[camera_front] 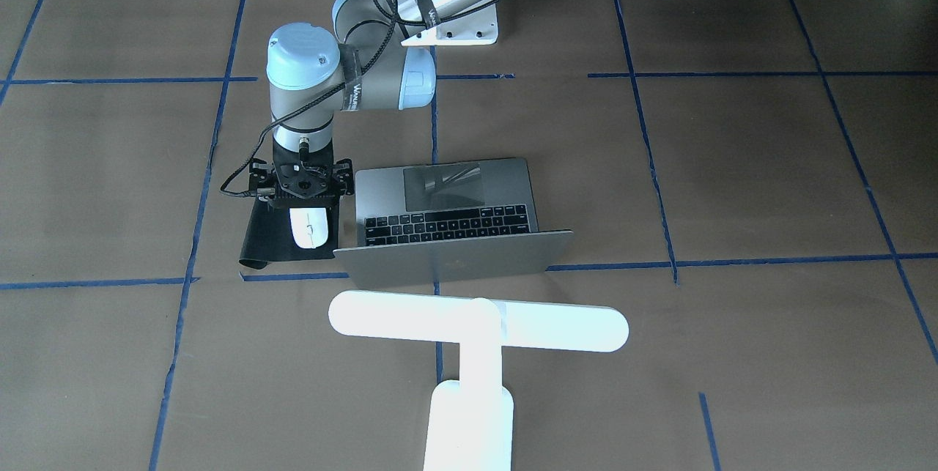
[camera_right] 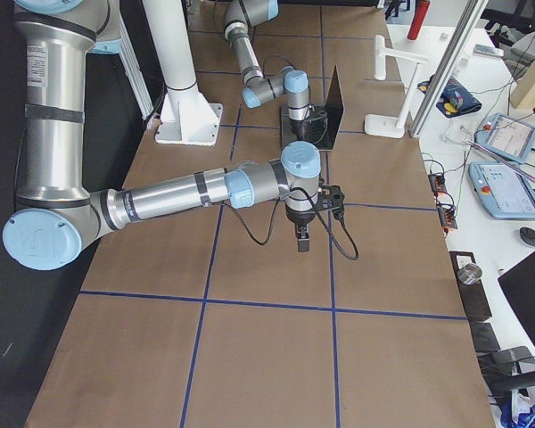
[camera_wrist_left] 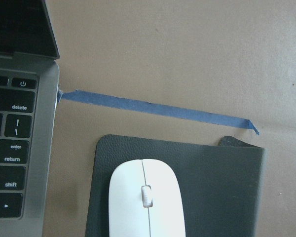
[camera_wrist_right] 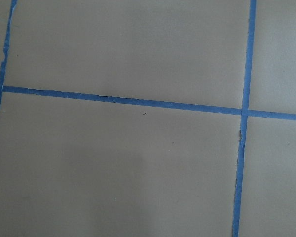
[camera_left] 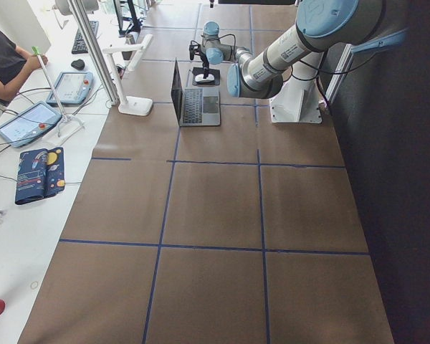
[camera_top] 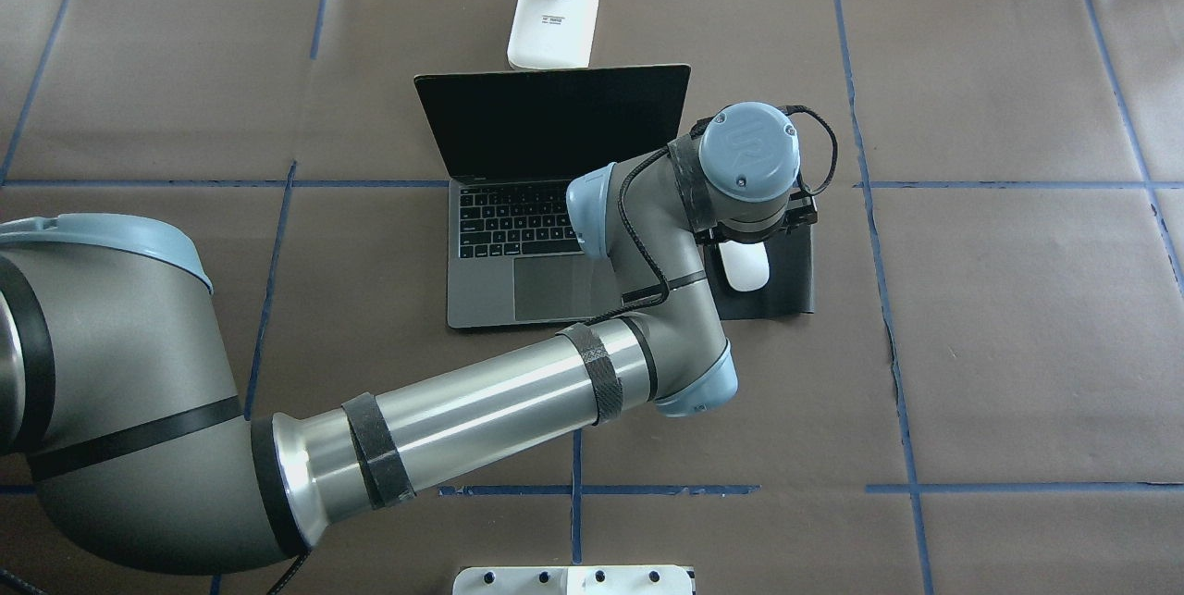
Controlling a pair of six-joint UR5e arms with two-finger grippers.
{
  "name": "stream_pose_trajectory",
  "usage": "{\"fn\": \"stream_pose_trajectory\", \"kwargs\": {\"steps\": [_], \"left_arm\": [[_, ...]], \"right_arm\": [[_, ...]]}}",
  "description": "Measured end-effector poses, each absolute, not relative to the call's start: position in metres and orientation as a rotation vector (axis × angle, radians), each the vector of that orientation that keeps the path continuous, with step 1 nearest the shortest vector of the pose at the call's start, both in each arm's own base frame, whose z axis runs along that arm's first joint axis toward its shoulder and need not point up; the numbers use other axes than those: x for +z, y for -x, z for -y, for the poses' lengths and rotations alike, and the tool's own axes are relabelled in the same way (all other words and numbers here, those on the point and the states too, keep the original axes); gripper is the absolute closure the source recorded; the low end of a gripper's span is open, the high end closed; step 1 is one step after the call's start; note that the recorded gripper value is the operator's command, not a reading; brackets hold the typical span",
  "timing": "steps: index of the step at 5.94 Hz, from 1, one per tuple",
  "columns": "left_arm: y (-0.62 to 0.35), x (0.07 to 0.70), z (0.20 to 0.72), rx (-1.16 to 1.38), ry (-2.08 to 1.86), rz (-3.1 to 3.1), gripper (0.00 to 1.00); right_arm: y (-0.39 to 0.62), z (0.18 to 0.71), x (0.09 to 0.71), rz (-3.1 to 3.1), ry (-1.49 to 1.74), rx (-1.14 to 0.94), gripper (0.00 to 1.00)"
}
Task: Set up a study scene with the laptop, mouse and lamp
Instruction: 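Release the mouse and withdraw the left gripper over the laptop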
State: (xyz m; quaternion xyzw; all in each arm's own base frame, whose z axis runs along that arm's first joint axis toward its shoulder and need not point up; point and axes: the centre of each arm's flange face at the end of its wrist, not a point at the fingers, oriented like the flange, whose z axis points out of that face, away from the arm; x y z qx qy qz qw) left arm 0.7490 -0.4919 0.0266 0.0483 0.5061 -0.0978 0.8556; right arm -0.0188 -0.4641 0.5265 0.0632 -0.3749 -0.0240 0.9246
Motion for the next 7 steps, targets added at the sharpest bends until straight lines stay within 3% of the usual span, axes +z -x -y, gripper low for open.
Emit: {"fn": "stream_pose_trajectory", "kwargs": {"steps": [3,7], "left_arm": [[-0.680,0.053,0.484,-0.168,0.043,-1.041,0.00],[-0.489,0.146,0.437,-0.083,0.022,-1.017,0.00]], "right_arm": [[0.015,0.459,0.525,0.759,-0.126,-0.020,0.00],[0.012,0.461,0.549,0.709,-0.088,0.024,0.00]]}}
